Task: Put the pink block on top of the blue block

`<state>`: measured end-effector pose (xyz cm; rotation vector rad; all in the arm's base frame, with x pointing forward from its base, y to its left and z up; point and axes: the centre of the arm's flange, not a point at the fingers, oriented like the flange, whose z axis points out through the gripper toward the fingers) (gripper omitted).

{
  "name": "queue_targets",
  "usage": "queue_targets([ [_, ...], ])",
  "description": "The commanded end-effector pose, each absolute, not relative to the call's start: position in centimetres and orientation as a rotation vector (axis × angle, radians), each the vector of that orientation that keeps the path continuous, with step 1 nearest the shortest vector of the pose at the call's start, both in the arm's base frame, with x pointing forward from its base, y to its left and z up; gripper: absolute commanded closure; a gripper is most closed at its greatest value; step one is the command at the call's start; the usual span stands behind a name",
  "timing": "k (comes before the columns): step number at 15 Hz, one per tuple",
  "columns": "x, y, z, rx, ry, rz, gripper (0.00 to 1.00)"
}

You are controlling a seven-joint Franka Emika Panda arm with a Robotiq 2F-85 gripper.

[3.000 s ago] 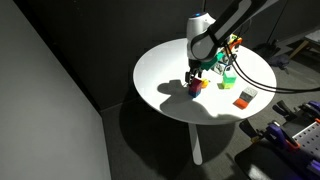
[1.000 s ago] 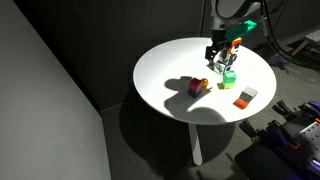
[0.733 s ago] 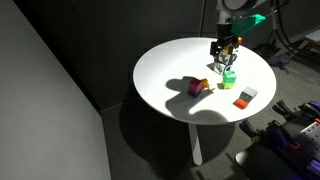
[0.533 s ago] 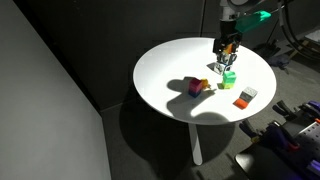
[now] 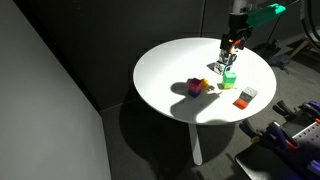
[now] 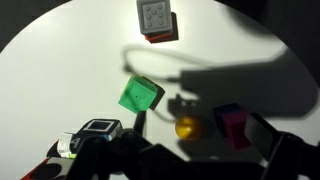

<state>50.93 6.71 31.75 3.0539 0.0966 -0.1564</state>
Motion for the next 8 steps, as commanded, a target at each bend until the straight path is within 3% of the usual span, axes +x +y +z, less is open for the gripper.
queue_targets([
  [1,50.76,6.72,31.84,3.054,0.097,-0.155,0.00],
  [8,50.74,6.90,31.37,3.052,0.103,-0.169,0.00],
])
